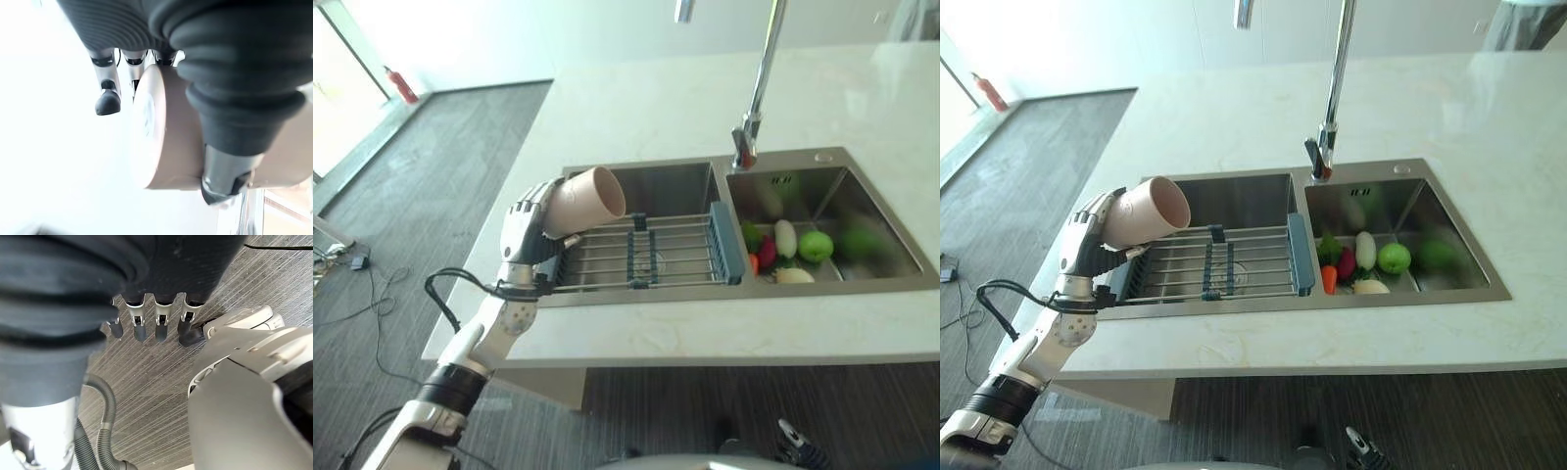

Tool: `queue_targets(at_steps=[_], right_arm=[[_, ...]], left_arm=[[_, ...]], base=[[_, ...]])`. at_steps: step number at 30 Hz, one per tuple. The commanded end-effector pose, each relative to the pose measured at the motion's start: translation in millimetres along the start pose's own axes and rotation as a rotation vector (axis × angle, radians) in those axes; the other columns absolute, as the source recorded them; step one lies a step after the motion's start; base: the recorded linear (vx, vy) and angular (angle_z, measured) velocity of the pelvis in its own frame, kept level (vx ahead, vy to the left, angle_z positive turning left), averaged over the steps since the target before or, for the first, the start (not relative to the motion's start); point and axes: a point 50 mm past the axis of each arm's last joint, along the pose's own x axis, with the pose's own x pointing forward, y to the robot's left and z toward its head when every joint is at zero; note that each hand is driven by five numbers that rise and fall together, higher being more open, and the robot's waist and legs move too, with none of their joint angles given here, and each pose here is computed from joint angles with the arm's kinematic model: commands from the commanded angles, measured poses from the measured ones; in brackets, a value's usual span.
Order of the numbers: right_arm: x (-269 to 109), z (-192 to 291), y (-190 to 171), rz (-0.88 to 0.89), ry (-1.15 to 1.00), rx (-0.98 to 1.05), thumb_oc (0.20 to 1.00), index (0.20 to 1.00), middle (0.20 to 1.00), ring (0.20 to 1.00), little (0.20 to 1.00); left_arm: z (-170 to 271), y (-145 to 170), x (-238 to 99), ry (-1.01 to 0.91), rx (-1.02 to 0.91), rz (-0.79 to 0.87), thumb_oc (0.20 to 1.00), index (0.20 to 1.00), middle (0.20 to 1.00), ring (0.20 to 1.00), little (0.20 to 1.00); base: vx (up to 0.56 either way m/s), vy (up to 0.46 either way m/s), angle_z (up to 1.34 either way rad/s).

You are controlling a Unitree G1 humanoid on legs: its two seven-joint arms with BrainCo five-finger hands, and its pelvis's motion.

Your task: Place the dishes in the dishwasher.

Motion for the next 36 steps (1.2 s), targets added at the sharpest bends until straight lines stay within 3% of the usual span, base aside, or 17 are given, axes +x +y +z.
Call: queue_targets(at_steps=[1, 9, 18, 22, 27, 33, 36], right_arm=[[-2, -9, -5, -0.051, 0.034, 0.023, 1.0, 1.0, 1.0, 1.0, 1.0], [-7, -24, -12, -0.082, 0.152, -0.041, 1.0, 1.0, 1.0, 1.0, 1.0], [12, 11, 19, 0.032, 0.107, -0.151, 1.0, 1.0, 1.0, 1.0, 1.0], [14, 22, 23, 0.046, 0.076, -0.172, 1.0, 1.0, 1.0, 1.0, 1.0], [13, 36, 13, -0.006, 0.011, -0.061, 1.0, 1.0, 1.0, 1.0, 1.0], [4, 17, -4, -0.059, -0.005, -0.021, 1.0, 1.0, 1.0, 1.0, 1.0], [7, 13, 6, -0.035, 0.009, -0.036, 1.0, 1.0, 1.0, 1.0, 1.0]], left_arm=[[11, 36, 34, -0.108, 0.054, 0.251, 0.2, 0.2, 0.2, 0.2, 0.2], [-4, 78, 34, -0.006, 0.22, 0.337, 0.2, 0.2, 0.2, 0.2, 0.2], [-44, 125, -23, 0.233, 0.357, 0.468, 0.2, 0.2, 0.2, 0.2, 0.2], [-50, 122, -34, 0.259, 0.341, 0.474, 0.2, 0.2, 0.2, 0.2, 0.2], [-54, 97, -50, 0.29, 0.289, 0.453, 0.2, 0.2, 0.2, 0.2, 0.2], [-39, 80, -42, 0.2, 0.183, 0.444, 0.2, 0.2, 0.2, 0.2, 0.2], [-33, 83, -33, 0.152, 0.166, 0.413, 0.2, 0.2, 0.2, 0.2, 0.2]], base=[[0.04, 0.003, -0.01], [-0.01, -0.058, 0.17], [-0.07, -0.161, 0.46], [-0.23, -0.07, 1.36], [-0.32, 0.044, 1.61], [-0.32, 0.309, 1.48], [-0.28, 0.293, 0.45]])
